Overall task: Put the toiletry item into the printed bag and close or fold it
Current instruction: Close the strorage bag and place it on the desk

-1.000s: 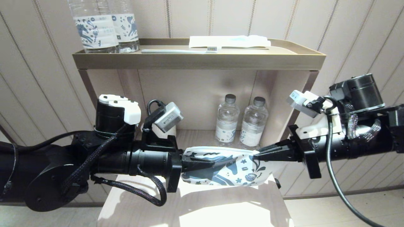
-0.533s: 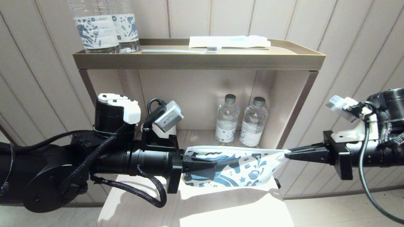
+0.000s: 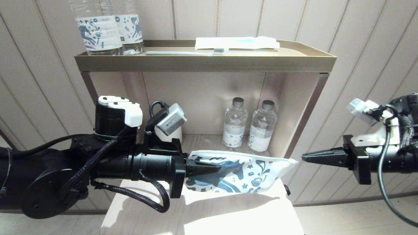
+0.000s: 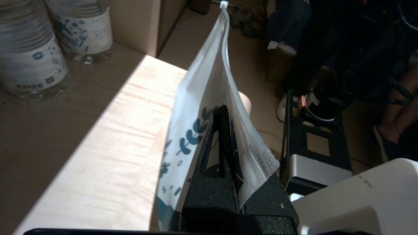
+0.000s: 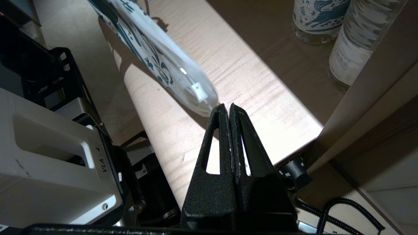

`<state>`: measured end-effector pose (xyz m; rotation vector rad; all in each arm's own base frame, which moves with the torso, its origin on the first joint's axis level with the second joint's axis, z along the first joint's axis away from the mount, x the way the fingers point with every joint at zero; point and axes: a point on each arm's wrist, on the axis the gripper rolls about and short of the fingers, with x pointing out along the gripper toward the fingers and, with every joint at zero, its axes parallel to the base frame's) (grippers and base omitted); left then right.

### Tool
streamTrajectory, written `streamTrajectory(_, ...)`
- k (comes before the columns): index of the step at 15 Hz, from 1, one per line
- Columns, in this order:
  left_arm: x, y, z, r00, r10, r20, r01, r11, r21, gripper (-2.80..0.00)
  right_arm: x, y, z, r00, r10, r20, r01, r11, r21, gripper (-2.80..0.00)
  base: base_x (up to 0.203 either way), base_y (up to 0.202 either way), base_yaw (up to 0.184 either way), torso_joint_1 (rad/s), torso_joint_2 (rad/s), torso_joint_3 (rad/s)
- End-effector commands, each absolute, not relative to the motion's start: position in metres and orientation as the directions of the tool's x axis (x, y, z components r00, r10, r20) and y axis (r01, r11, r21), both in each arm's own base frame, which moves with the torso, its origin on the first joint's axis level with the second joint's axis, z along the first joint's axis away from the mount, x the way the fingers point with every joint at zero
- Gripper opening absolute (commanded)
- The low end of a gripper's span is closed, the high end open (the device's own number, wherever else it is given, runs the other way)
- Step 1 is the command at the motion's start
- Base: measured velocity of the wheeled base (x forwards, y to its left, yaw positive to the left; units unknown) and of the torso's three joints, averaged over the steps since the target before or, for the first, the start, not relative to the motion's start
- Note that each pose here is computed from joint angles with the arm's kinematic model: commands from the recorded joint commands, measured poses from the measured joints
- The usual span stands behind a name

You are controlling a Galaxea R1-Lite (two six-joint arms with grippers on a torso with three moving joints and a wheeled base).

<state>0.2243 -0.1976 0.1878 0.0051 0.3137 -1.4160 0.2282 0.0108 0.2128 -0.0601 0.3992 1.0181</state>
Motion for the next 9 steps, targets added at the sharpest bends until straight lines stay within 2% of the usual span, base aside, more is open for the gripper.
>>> streamTrajectory(1, 0.2251, -0.1982, 0.1854, 0.115, -0.968, -0.221, 0.970, 0.158, -0.187, -2.80, 0.2308, 0.0126, 0.2128, 0.444, 0.827, -0.345, -0.847, 0.513, 0.139, -2.80, 0.000, 0.000, 0.000, 0.000, 0.00, 0.000)
streamTrajectory(7, 0.2284, -0.1978, 0.1831, 0.122, -0.965, -0.230, 0.966, 0.169, -0.197, -2.80, 0.2329, 0.0158, 0.2143, 0.423, 0.841, -0.337, -0.858, 0.492, 0.150, -2.80, 0.000, 0.000, 0.000, 0.000, 0.00, 0.000)
streamTrajectory(8, 0.2297, -0.1984, 0.1818, 0.123, -0.965, -0.233, 0.965, 0.171, -0.199, -2.80, 0.2308, 0.0159, 0.2146, 0.425, 0.841, -0.336, -0.858, 0.492, 0.146, 0.00, 0.000, 0.000, 0.000, 0.000, 0.00, 0.000)
streamTrajectory(9, 0.2301, -0.1985, 0.1816, 0.124, -0.964, -0.234, 0.965, 0.172, -0.199, -2.80, 0.2298, 0.0159, 0.2145, 0.425, 0.841, -0.336, -0.859, 0.492, 0.145, 0.00, 0.000, 0.000, 0.000, 0.000, 0.00, 0.000)
